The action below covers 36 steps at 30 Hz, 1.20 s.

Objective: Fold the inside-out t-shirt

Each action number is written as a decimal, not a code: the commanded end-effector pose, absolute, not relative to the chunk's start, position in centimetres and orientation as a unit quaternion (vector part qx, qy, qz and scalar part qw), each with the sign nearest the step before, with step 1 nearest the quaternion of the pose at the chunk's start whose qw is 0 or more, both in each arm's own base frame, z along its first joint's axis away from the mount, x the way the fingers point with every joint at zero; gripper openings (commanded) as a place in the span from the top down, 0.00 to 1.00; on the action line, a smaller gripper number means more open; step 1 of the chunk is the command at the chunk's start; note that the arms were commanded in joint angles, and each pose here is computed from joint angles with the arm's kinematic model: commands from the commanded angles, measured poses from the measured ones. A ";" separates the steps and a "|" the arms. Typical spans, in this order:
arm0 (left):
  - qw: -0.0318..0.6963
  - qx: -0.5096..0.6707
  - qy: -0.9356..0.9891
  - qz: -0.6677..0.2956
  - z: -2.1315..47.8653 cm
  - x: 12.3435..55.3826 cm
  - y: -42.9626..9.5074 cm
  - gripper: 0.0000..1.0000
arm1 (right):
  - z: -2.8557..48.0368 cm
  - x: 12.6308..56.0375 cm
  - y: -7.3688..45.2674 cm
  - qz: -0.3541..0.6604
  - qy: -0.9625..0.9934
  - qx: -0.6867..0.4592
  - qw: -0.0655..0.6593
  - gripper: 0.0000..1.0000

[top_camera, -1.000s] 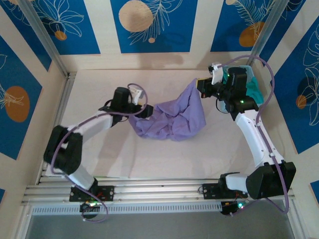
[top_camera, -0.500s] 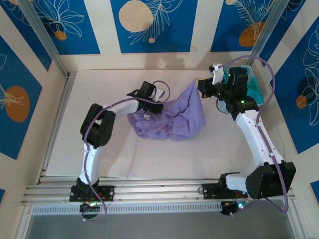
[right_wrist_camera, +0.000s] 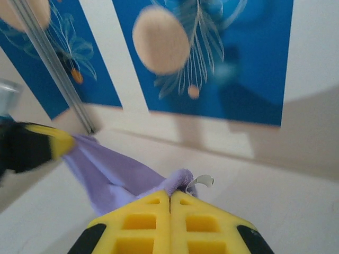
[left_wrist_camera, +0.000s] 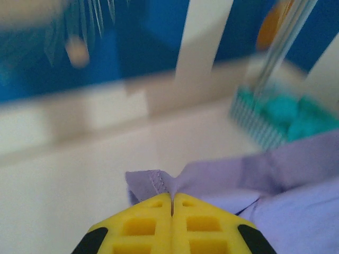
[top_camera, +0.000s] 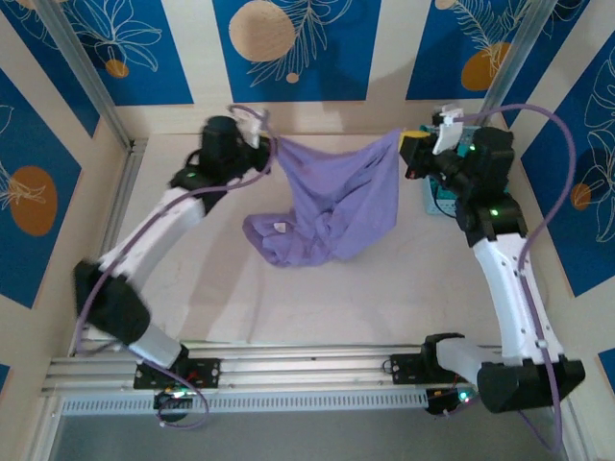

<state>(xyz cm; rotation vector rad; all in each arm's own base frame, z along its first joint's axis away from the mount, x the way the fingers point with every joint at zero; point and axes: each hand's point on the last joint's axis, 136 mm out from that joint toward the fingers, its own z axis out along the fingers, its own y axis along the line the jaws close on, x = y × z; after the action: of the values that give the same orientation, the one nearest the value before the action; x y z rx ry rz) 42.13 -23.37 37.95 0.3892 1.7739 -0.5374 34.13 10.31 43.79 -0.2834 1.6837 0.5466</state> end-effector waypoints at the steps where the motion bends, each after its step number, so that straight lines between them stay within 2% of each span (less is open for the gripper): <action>1: 0.685 0.120 0.683 -0.222 47.3 38.8 -19.8 1.00 | 50.6 30.9 9.7 0.235 0.672 -0.122 0.692 1.00; 5: 0.741 0.102 0.626 -0.221 54.1 34.6 -17.1 1.00 | 54.3 28.6 10.1 0.247 0.640 -0.141 0.714 1.00; 8: 0.767 0.096 0.593 -0.226 57.5 31.9 -15.7 1.00 | 56.6 26.8 10.7 0.256 0.617 -0.162 0.727 1.00; 16: 0.797 0.083 0.549 -0.238 61.9 26.8 -13.0 1.00 | 60.6 22.9 11.2 0.268 0.575 -0.191 0.749 1.00; 25: 0.799 0.057 0.569 -0.185 61.3 28.8 -12.0 1.00 | 59.6 24.6 11.0 0.255 0.594 -0.180 0.741 1.00; 32: 0.788 0.049 0.602 -0.120 59.9 33.7 -12.6 1.00 | 59.3 29.8 9.8 0.204 0.616 -0.152 0.745 1.00; 36: 0.793 0.058 0.592 -0.132 61.2 33.4 -13.1 1.00 | 60.4 29.7 10.4 0.216 0.610 -0.164 0.744 1.00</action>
<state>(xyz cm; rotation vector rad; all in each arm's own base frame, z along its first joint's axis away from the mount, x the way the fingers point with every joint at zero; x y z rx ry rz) 35.18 -14.23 58.13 0.1391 1.3486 -0.3060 31.40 10.51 57.66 -0.3464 1.4107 0.5008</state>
